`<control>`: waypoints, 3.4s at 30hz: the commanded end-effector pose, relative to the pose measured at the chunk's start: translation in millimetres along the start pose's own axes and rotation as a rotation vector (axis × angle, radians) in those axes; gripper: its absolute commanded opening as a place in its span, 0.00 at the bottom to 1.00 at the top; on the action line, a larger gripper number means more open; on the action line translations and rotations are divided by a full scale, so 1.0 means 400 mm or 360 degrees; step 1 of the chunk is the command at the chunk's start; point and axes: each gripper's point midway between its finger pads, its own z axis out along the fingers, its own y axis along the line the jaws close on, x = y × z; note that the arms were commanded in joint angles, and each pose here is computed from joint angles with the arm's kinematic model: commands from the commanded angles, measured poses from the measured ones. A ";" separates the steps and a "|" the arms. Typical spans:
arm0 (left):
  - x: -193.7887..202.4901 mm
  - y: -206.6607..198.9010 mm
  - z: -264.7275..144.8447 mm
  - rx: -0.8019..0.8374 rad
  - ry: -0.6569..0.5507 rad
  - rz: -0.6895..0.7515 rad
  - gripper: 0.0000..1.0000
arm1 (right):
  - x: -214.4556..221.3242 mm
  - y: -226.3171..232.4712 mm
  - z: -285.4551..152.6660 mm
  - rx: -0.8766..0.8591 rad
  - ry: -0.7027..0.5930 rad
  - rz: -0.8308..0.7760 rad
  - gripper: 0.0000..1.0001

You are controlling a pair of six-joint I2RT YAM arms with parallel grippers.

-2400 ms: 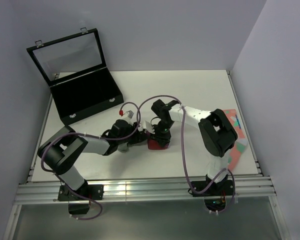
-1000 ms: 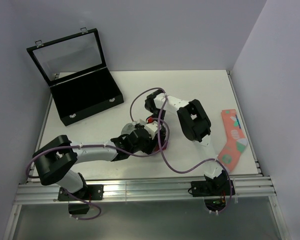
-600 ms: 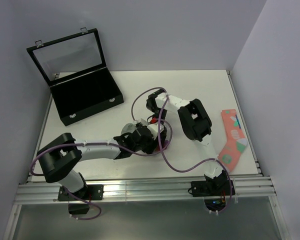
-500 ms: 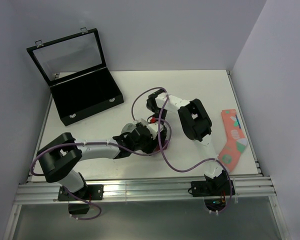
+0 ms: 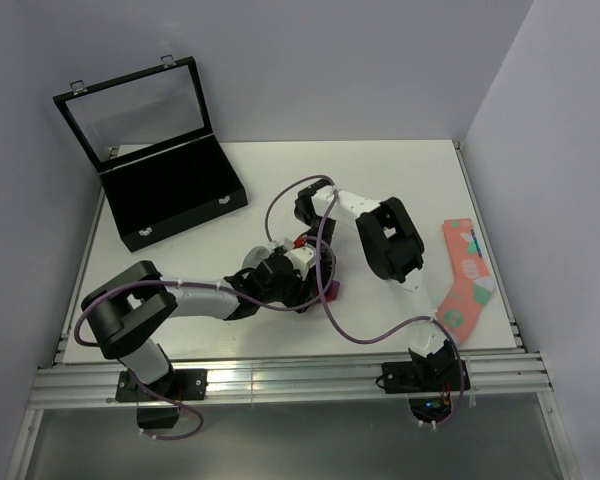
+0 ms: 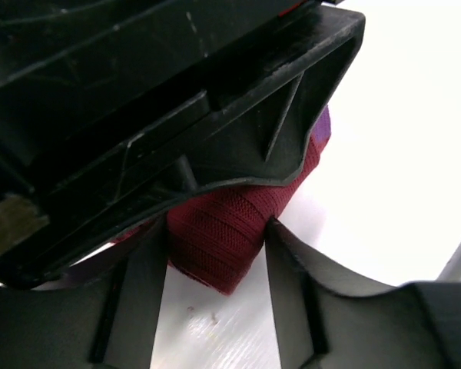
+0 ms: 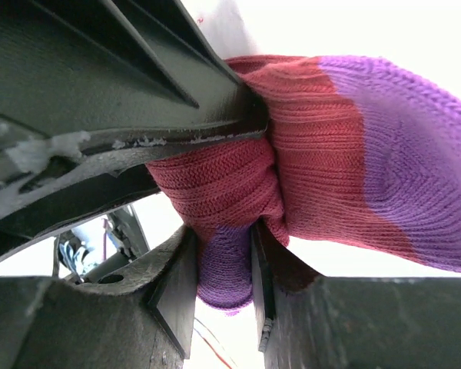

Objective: Roll the socks
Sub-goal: Roll the sock at the center of the board.

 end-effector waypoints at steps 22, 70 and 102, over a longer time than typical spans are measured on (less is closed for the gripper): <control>0.199 -0.045 0.027 0.0215 0.0201 -0.0450 0.00 | -0.098 -0.151 -0.141 0.0470 -0.0581 0.0251 0.47; 0.272 -0.042 0.045 0.0168 0.0436 -0.0494 0.00 | 0.018 -0.134 -0.161 0.0312 -0.0663 0.0472 0.59; 0.288 -0.026 0.023 0.0155 0.0636 -0.0579 0.00 | 0.083 -0.229 -0.179 0.0715 -0.0764 0.0660 0.14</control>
